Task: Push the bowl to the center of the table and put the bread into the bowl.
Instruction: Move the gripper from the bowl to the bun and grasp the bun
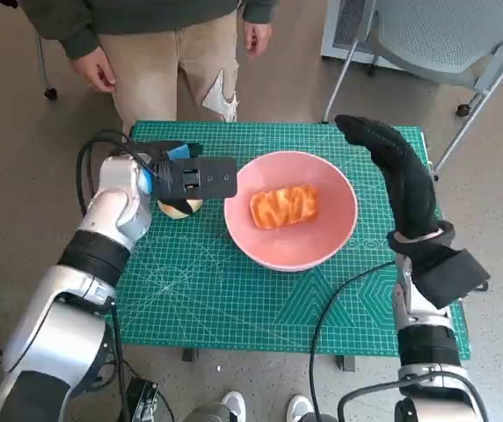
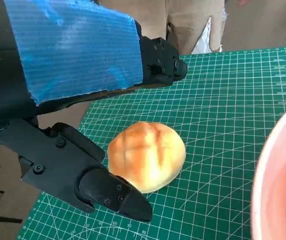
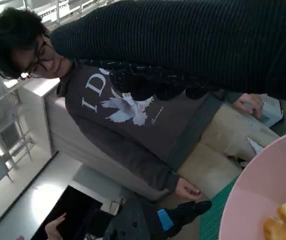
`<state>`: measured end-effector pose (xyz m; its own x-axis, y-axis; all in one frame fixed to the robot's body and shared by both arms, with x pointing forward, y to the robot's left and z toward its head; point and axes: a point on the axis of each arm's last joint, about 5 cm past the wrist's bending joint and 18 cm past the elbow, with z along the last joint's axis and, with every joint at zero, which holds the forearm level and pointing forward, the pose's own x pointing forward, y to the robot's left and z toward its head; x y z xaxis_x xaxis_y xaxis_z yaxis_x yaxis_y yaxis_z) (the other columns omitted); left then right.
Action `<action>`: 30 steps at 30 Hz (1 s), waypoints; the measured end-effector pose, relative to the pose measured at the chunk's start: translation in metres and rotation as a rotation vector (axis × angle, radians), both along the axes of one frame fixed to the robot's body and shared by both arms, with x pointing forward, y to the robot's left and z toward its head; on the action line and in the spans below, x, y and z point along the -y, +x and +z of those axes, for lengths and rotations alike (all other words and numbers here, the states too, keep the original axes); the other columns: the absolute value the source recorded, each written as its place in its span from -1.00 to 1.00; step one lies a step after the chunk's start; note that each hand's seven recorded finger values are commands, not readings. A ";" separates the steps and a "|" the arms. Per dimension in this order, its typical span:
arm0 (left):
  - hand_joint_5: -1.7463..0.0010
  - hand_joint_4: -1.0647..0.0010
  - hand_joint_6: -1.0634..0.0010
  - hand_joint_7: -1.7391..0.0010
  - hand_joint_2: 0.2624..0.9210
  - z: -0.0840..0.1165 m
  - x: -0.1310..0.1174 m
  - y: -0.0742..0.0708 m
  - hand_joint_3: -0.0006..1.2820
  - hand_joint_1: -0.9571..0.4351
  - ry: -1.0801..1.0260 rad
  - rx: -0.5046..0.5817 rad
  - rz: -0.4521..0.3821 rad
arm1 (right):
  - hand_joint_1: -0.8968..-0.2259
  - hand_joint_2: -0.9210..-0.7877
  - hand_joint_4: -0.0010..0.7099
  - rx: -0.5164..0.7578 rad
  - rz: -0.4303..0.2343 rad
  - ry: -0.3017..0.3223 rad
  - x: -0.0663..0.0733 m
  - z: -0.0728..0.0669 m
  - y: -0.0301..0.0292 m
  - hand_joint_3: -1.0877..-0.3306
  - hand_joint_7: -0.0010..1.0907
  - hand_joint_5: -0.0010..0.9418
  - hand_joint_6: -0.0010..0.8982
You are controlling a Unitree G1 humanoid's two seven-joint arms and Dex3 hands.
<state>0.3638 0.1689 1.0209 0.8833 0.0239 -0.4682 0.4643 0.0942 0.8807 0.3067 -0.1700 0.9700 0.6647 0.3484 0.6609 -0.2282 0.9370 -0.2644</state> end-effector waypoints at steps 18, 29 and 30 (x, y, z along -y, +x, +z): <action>1.00 1.00 0.72 1.00 0.35 -0.013 -0.004 0.003 -0.99 -0.48 0.004 -0.024 0.055 | -0.36 -1.00 -0.47 0.000 0.001 0.000 0.000 0.000 0.0000 -0.35 -0.12 -1.00 -1.00; 1.00 1.00 0.71 0.99 0.34 -0.018 0.000 0.004 -1.00 -0.43 0.016 -0.056 0.063 | -0.38 -1.00 -0.47 0.001 0.003 -0.001 0.000 0.000 -0.0005 -0.35 -0.11 -1.00 -1.00; 1.00 1.00 0.71 0.99 0.34 -0.019 0.001 0.004 -1.00 -0.43 0.018 -0.060 0.063 | -0.38 -1.00 -0.47 0.001 0.003 -0.002 0.000 0.000 -0.0007 -0.35 -0.11 -1.00 -1.00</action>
